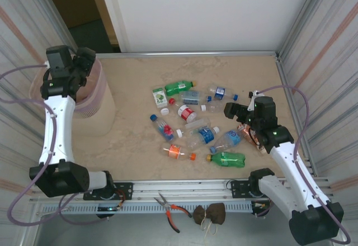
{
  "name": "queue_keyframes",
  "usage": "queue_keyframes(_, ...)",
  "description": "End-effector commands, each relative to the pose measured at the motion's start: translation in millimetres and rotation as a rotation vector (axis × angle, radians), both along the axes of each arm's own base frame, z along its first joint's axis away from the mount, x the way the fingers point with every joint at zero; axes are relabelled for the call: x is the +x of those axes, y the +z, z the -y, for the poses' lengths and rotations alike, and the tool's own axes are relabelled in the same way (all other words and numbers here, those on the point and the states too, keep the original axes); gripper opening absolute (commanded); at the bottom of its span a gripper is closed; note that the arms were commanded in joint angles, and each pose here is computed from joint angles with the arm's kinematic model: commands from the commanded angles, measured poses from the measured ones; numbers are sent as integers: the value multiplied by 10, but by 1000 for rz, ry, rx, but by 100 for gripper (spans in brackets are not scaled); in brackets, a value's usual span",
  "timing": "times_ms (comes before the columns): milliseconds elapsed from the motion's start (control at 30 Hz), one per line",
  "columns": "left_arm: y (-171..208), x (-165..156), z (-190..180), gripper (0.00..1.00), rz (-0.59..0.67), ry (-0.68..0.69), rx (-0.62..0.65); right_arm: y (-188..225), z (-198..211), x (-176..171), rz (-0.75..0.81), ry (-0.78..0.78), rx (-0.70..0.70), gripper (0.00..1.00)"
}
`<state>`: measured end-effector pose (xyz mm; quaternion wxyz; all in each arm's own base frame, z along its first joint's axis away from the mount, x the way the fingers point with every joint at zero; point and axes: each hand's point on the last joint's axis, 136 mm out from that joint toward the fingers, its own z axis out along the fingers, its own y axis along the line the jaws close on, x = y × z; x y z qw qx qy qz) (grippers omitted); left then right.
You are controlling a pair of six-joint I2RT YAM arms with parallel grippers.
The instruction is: Put the plastic bottles in the bin
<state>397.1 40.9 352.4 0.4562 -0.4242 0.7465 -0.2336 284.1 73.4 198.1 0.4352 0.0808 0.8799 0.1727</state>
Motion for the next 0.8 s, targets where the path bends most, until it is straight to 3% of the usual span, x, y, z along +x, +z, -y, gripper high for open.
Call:
queue_keyframes(0,243,-103,143,80,11,-77,125,130,-4,44,32,12,-6,99)
queue_keyframes(367,378,21,999,79,-18,-251,375,94,-23,77,22,18,-5,99)
queue_keyframes(767,-303,309,1835,77,-154,-441,519,53,-12,54,13,15,-8,99)
